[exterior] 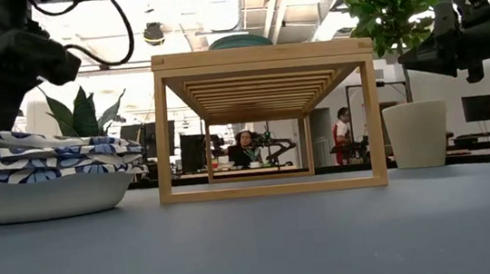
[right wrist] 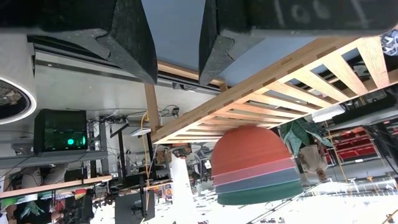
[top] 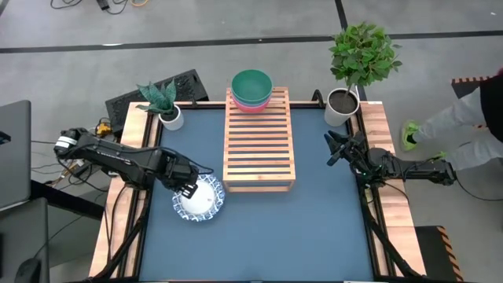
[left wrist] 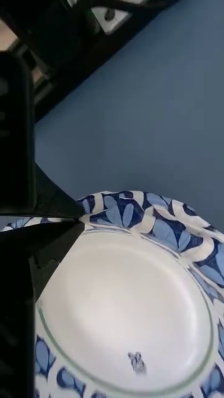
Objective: Place and stack bowls onto a shelf
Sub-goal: Put the white patterned bowl on the shelf
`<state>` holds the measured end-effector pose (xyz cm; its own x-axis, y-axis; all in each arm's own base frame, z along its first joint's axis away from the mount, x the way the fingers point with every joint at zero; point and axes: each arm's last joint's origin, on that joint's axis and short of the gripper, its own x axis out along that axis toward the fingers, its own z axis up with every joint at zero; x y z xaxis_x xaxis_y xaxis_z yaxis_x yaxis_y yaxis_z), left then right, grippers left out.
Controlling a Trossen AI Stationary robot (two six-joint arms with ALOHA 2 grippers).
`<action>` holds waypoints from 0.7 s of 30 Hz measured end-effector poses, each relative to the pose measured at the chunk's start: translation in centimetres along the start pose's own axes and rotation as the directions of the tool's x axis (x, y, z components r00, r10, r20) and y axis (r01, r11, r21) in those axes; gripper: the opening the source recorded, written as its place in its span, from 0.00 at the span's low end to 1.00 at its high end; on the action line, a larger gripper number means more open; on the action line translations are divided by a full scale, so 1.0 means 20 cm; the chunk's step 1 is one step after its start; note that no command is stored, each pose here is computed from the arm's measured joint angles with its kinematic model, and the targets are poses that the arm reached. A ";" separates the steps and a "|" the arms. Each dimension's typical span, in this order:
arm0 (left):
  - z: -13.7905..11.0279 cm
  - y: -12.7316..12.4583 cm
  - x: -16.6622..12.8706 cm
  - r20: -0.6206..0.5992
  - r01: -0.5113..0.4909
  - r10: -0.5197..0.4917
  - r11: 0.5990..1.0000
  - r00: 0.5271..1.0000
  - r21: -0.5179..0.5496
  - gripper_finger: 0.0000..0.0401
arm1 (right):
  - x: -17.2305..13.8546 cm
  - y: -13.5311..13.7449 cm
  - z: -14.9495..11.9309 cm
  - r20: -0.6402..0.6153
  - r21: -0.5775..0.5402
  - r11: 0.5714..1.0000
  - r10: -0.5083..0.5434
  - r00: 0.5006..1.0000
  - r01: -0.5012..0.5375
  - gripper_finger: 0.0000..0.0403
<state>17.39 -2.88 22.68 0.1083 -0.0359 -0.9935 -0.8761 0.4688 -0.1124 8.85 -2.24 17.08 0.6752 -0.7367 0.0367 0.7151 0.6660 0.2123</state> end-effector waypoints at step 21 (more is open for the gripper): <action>0.06 0.03 -0.37 0.042 -0.083 0.080 0.993 0.996 0.085 0.00 | 0.00 0.00 0.00 -0.001 -0.002 1.000 0.000 1.000 0.000 0.36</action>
<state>16.59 -1.27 29.92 0.0576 0.0390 -0.9976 -0.8392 0.5431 -0.0273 8.85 -2.24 17.07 0.6753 -0.7367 0.0360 0.7154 0.6661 0.2108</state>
